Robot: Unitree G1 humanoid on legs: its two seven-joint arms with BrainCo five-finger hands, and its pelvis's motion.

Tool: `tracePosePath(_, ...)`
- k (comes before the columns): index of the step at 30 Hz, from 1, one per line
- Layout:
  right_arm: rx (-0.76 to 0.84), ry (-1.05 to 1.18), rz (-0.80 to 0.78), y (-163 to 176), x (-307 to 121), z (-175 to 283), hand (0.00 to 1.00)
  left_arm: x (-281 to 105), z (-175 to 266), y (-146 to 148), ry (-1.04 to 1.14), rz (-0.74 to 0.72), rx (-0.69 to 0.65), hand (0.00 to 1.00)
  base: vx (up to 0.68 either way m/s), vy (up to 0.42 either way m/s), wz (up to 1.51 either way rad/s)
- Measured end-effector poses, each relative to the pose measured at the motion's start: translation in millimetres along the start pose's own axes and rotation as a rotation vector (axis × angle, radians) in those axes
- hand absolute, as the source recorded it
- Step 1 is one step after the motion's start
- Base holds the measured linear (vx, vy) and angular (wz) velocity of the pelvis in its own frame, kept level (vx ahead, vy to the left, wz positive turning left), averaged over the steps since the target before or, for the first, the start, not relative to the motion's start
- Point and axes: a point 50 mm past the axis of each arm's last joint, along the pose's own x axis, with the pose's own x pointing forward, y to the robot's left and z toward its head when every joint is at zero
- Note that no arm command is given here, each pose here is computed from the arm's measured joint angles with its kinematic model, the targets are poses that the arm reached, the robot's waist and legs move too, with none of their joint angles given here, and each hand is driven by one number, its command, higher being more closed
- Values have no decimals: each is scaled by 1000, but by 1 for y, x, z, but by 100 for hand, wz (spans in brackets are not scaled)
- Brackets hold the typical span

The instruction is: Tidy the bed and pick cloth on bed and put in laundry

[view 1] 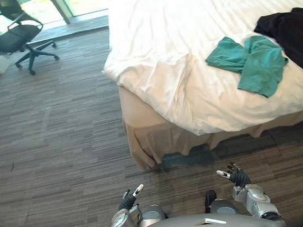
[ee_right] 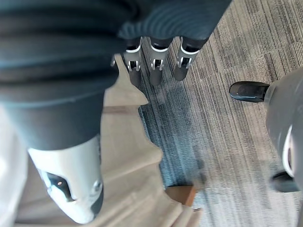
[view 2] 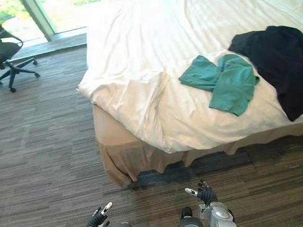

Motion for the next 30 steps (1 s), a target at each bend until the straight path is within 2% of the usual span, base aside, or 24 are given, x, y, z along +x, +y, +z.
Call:
tracePosePath(3,33,90,22,10,-5,-25,0,0,3,5,-13,-1,32,0,-36,50,18)
tracePosePath(10,65,98,10,5,-7,-29,0,0,2,8,-4,2,26,0,-26,44,-8)
tracePosePath(13,92,83,0,4,-8,-30,0,1,4,4,-11,20,-67,0,1,-8,-6)
tracePosePath(15,118,81,-17,1,-9,-30,0,2,7,5,-18,63,-216,0,29,-1,-3)
tracePosePath(17,158,79,-38,-2,-10,-32,0,4,23,16,-92,178,-486,0,35,8,-1)
tracePosePath(18,168,80,-44,-3,-11,-33,0,4,28,22,-124,218,-568,0,0,0,0)
tracePosePath(20,186,88,-67,-9,-14,-37,0,0,49,51,-263,392,-875,0,0,0,0)
tracePosePath(21,191,90,-73,-10,-15,-39,0,-2,56,59,-302,431,-946,0,0,0,0)
tracePosePath(22,202,98,-88,-14,-17,-43,0,-7,67,78,-391,516,-1104,0,0,0,0)
tracePosePath(24,213,116,-117,-21,-22,-50,0,-22,77,116,-529,671,-1328,0,-15,2,0)
tracePosePath(27,222,142,-153,-30,-29,-61,0,-47,88,163,-718,837,-1605,0,0,0,0)
tracePosePath(30,222,167,-184,-39,-38,-72,0,-76,98,201,-858,960,-1731,0,13,4,1)
